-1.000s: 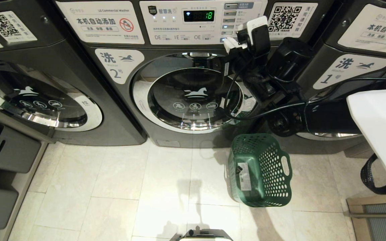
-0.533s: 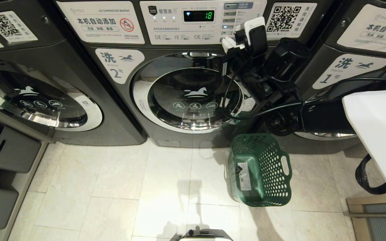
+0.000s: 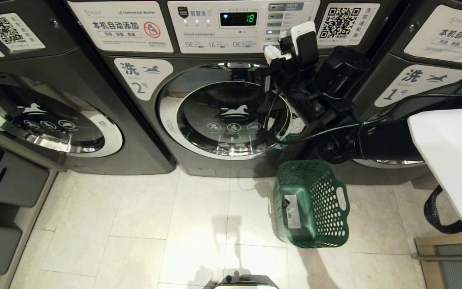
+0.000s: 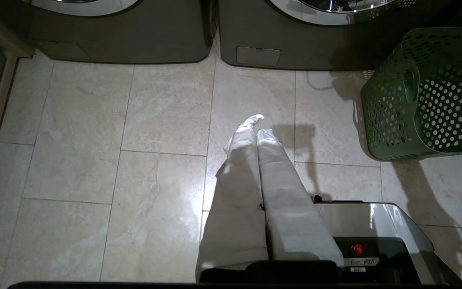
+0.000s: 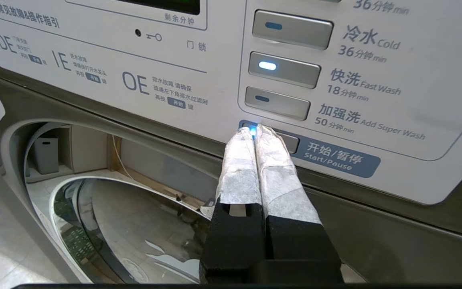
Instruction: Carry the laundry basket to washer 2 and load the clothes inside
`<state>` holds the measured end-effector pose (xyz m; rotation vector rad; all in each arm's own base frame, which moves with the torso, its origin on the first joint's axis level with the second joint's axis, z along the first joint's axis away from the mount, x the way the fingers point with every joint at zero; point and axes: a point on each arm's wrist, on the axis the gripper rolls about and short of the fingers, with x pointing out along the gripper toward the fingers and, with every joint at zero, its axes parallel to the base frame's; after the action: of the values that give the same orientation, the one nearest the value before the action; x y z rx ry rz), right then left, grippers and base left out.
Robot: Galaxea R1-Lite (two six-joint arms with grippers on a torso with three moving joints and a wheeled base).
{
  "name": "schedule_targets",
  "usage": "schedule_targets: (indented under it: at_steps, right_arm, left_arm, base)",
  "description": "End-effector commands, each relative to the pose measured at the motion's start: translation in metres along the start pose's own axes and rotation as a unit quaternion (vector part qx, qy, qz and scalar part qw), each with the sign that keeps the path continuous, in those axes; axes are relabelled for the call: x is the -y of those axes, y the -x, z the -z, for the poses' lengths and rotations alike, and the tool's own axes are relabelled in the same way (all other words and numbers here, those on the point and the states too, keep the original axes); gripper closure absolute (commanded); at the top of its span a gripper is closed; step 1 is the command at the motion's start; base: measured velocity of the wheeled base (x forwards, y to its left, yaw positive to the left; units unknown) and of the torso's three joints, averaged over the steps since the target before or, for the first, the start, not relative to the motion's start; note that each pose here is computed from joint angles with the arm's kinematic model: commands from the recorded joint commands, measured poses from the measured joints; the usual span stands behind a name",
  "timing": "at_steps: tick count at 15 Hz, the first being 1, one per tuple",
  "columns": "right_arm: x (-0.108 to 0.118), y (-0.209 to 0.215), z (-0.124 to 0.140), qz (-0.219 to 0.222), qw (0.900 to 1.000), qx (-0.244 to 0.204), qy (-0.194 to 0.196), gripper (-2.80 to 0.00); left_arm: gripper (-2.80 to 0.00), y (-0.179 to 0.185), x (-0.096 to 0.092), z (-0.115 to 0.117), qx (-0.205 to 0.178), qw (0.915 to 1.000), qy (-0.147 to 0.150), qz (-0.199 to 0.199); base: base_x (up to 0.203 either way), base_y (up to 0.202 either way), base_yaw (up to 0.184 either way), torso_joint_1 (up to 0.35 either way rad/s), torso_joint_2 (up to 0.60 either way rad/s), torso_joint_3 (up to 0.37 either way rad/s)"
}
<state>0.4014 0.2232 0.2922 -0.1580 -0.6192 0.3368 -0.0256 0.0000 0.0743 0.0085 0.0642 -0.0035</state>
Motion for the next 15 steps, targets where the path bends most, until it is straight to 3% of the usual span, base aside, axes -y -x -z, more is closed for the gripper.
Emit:
schedule_targets:
  at_steps: [1,8,15]
  right_arm:
    - [-0.001,0.0,-0.003,0.001,1.0,0.003,0.0,0.0]
    - [0.004,0.005,-0.016,0.002,1.0,0.007,-0.005,0.0]
    - [-0.008,0.001,-0.006,-0.005,1.0,0.006,-0.009,0.0]
  left_arm:
    - [0.0,0.0,0.0,0.0,0.001,1.0,0.0,0.0]
    - [0.0,0.0,0.0,0.0,0.001,1.0,0.0,0.0]
    - [0.0,0.0,0.0,0.0,0.001,1.0,0.0,0.0]
  base:
    - [0.0,0.0,0.0,0.0,0.0,0.0]
    - [0.0,0.0,0.0,0.0,0.0,0.0]
    - [0.0,0.0,0.0,0.0,0.0,0.0]
